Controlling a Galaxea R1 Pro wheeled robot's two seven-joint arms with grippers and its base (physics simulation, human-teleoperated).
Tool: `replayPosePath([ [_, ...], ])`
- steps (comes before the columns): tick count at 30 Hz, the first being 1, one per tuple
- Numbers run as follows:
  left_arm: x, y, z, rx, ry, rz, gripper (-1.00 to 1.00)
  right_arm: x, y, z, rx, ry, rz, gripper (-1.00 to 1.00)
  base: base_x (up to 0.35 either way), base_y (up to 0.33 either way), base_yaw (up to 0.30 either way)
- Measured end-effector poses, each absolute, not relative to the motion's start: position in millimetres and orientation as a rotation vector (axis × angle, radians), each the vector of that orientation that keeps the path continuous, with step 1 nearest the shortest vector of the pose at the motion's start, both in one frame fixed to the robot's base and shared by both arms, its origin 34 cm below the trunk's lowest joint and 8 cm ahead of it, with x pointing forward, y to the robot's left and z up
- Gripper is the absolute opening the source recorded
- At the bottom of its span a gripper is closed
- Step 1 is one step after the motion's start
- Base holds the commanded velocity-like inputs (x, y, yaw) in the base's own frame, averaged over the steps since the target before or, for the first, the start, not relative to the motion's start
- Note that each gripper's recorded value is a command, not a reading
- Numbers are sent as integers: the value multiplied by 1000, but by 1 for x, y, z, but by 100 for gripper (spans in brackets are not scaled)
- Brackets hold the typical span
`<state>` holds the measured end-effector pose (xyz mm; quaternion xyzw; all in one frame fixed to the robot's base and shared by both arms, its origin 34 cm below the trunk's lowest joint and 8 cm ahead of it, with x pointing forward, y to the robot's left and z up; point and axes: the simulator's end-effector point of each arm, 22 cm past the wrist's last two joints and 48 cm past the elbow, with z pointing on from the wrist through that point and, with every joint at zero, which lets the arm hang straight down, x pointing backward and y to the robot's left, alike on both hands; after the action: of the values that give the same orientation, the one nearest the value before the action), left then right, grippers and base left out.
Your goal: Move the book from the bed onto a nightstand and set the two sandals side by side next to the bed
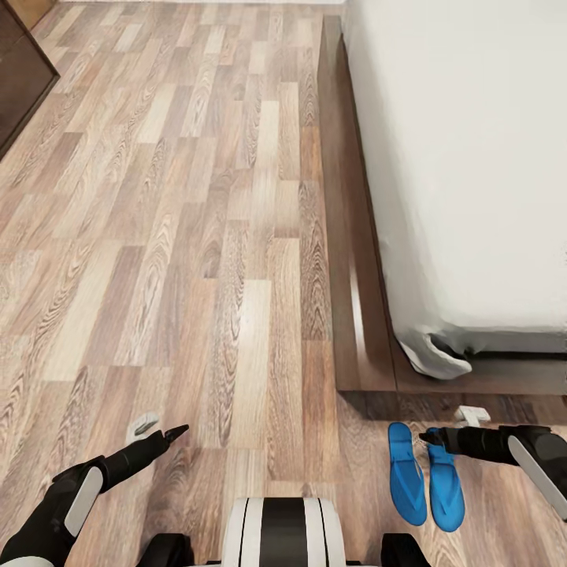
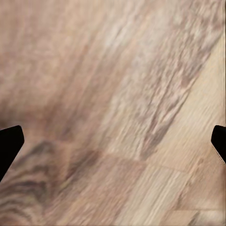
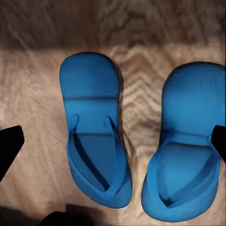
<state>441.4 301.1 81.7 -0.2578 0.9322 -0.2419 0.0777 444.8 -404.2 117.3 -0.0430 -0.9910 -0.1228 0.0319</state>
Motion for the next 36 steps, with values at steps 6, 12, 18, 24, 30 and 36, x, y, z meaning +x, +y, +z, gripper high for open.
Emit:
replayPosePath([
  [6,451,300,91,-757,2771,-730,100,442,-391,134,-195,-3011,-593,100,0,0,0],
  [12,461,299,101,-744,2748,-738,100,412,-381,143,-337,-2896,-785,100,0,0,0],
  [18,433,283,93,-798,2781,-764,100,345,-418,126,-521,-2883,-725,100,0,0,0],
  [24,404,273,84,-758,2812,-742,100,315,-436,129,-539,-2982,-754,100,0,0,0],
  [30,404,253,88,-590,2819,-753,100,303,-447,134,-578,-3022,-720,100,0,0,0],
  [36,413,251,96,-558,2798,-756,100,316,-452,141,-609,-3081,-728,100,0,0,0],
])
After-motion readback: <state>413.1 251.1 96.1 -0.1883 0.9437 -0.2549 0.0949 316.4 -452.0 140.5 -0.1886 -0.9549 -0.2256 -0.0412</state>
